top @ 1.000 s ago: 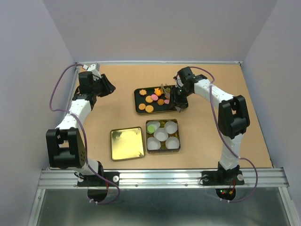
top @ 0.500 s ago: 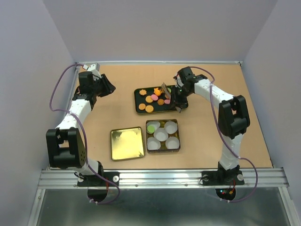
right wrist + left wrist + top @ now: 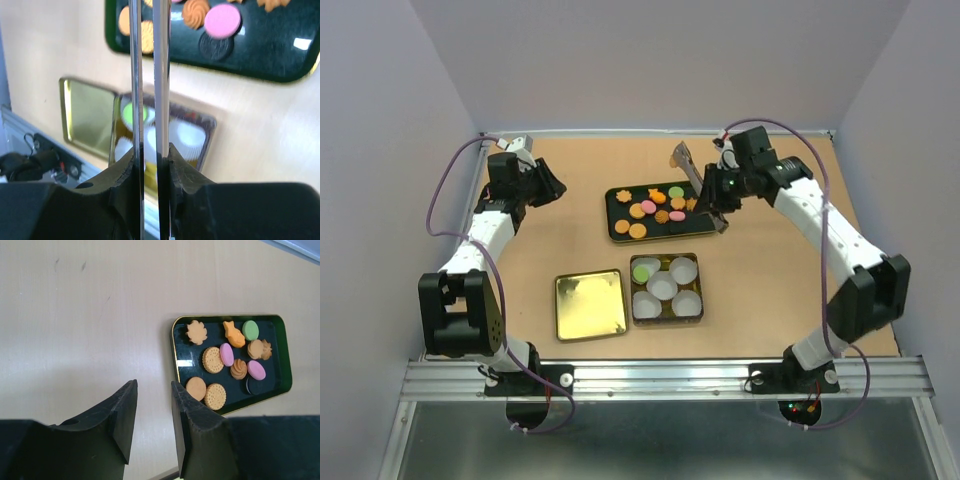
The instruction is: Pack the cookies
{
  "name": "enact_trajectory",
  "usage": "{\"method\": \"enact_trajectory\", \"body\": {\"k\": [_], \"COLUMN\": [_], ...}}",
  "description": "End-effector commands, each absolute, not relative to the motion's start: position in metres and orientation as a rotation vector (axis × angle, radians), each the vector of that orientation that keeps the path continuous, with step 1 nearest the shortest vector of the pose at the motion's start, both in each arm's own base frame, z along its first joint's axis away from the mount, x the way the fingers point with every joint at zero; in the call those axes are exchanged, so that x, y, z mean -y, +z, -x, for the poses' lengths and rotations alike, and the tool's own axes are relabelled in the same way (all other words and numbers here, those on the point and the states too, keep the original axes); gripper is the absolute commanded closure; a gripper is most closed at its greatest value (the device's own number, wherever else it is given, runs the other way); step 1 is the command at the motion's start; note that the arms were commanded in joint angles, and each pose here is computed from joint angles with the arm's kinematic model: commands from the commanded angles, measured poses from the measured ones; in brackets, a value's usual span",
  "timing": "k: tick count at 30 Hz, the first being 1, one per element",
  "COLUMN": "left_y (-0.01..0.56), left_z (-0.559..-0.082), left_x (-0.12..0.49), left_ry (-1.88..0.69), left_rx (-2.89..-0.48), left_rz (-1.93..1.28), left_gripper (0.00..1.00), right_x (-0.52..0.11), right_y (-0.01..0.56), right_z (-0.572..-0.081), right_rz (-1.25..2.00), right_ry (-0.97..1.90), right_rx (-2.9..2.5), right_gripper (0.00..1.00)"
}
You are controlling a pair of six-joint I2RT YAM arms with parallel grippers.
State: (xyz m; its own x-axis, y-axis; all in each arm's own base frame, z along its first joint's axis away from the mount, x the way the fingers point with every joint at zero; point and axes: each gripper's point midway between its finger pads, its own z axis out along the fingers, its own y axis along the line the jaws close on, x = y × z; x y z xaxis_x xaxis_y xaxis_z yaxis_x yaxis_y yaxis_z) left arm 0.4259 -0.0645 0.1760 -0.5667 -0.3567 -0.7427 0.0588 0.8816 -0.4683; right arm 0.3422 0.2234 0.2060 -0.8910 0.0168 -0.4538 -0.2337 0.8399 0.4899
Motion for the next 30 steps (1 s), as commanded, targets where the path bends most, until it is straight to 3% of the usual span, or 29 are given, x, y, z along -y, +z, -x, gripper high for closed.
{"method": "enact_trajectory", "body": {"k": [1, 13, 30], "left_y": [0.181, 0.177, 0.177], "left_z": [-0.428, -0.424, -0.423], "left_x": [0.065, 0.065, 0.064], "left_ry": [-0.569, -0.57, -0.559], "left_rx": [-2.074, -2.079, -2.079], "left_rz": [0.187, 0.194, 0.194], "left_gripper": [0.56, 0.57, 0.57], "right_x": [-0.211, -0.177, -0.183], "right_y": [0.215, 0.158, 0.148], "right_z": [-0.298, -0.159, -0.134], "right_rz": [0.15, 0.05, 0.078], "right_ry": [0.795, 0.936, 1.018], "right_rx": [-2.59, -2.797, -2.83], "right_gripper": [0.82, 0.82, 0.82]}}
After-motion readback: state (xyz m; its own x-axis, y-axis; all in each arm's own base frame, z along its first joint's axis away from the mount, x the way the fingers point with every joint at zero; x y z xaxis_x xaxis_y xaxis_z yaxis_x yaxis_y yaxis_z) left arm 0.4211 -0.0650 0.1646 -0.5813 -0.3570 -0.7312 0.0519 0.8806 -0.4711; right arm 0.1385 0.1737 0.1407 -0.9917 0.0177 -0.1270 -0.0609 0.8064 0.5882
